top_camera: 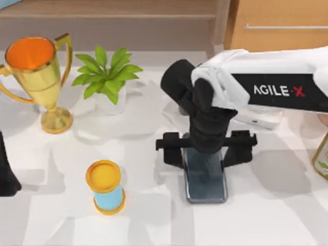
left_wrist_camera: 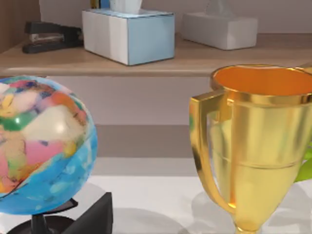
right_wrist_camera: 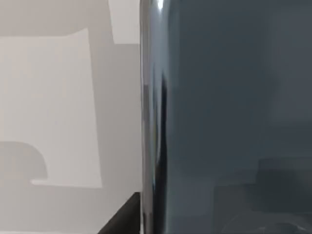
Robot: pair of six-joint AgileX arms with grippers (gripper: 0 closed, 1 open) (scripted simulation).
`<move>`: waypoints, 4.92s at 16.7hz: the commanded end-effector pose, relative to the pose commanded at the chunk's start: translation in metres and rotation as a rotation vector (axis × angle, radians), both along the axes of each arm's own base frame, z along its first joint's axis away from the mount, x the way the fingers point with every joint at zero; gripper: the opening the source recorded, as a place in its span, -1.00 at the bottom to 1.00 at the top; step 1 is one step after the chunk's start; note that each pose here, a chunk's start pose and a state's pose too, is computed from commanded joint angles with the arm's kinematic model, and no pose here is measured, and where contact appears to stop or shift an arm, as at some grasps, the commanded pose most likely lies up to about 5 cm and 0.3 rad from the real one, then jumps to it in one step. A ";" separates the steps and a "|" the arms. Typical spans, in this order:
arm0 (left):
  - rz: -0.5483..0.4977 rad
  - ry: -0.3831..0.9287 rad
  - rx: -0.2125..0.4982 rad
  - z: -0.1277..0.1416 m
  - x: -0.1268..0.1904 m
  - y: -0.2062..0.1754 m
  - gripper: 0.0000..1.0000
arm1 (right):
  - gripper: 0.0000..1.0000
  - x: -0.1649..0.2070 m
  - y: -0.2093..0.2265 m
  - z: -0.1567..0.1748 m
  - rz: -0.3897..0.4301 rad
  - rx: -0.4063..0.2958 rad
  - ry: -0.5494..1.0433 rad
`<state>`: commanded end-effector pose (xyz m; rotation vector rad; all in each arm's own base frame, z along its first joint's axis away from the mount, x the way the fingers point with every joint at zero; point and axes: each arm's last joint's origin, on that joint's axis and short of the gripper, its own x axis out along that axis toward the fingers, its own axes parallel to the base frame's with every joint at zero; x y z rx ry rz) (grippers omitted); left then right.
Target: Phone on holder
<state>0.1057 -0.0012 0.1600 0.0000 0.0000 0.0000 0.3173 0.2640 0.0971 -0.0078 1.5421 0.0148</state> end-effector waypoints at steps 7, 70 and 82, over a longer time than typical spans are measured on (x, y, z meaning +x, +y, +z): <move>0.000 0.000 0.000 0.000 0.000 0.000 1.00 | -1.00 0.000 0.000 0.000 0.000 0.000 0.000; 0.000 0.000 0.000 0.000 0.000 0.000 1.00 | -1.00 -0.135 -0.572 0.142 0.385 0.209 -1.076; 0.000 0.000 0.000 0.000 0.000 0.000 1.00 | -1.00 -0.096 -0.558 0.119 0.401 0.240 -1.081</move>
